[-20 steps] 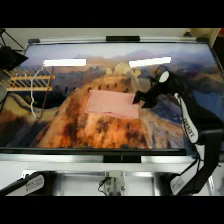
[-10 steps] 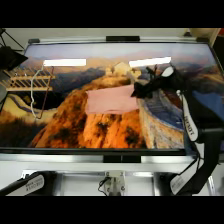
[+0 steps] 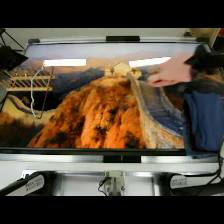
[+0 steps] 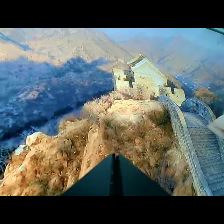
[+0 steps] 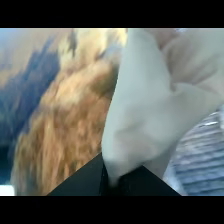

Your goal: Fold the shirts.

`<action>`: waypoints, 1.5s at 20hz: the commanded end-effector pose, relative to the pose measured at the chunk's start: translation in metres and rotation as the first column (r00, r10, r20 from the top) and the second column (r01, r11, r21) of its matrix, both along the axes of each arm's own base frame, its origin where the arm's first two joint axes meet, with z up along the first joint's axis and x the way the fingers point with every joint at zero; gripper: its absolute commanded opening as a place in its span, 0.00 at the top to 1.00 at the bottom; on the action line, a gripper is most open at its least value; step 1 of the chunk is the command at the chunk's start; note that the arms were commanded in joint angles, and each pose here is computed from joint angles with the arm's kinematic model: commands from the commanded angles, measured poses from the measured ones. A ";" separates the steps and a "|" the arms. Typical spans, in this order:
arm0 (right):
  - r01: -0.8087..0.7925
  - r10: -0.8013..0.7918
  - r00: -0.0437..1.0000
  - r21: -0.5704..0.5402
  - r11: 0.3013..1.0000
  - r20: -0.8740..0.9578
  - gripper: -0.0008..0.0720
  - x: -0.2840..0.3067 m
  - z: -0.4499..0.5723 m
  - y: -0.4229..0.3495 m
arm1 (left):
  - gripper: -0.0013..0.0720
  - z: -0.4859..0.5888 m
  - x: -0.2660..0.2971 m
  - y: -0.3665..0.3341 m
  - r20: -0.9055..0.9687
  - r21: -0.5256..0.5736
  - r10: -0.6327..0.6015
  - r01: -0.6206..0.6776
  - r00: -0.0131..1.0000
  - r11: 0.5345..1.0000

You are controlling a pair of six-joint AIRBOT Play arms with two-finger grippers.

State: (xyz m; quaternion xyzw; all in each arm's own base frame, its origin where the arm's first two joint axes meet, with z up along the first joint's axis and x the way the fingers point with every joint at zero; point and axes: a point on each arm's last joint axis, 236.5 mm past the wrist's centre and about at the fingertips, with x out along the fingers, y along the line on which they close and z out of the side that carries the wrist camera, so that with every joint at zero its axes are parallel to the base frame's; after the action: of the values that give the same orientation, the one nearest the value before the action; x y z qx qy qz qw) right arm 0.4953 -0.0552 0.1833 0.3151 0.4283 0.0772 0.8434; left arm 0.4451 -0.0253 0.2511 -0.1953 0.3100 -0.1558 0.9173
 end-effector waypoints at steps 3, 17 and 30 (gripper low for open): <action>0.309 -0.314 0.949 -0.115 0.944 -0.033 0.90 -0.081 0.037 -0.121 | 0.93 -0.002 -0.003 -0.002 -0.012 0.003 -0.013 0.013 1.000 1.000; 0.361 -0.560 0.600 -0.431 0.827 -0.571 0.90 -0.275 -0.051 -0.182 | 0.93 -0.003 -0.006 -0.005 -0.022 -0.004 -0.025 0.025 0.999 1.000; 0.334 -0.447 0.875 -0.436 0.835 -0.185 0.08 -0.181 0.007 -0.169 | 0.93 -0.037 -0.005 -0.010 -0.105 0.277 -0.050 0.077 0.993 0.958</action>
State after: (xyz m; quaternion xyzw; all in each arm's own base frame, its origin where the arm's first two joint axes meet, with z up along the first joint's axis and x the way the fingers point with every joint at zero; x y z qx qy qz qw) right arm 0.2414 -0.2329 0.1246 0.2612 0.5977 -0.2859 0.7020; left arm 0.4392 -0.0421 0.2365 -0.1436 0.3410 -0.1701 0.9133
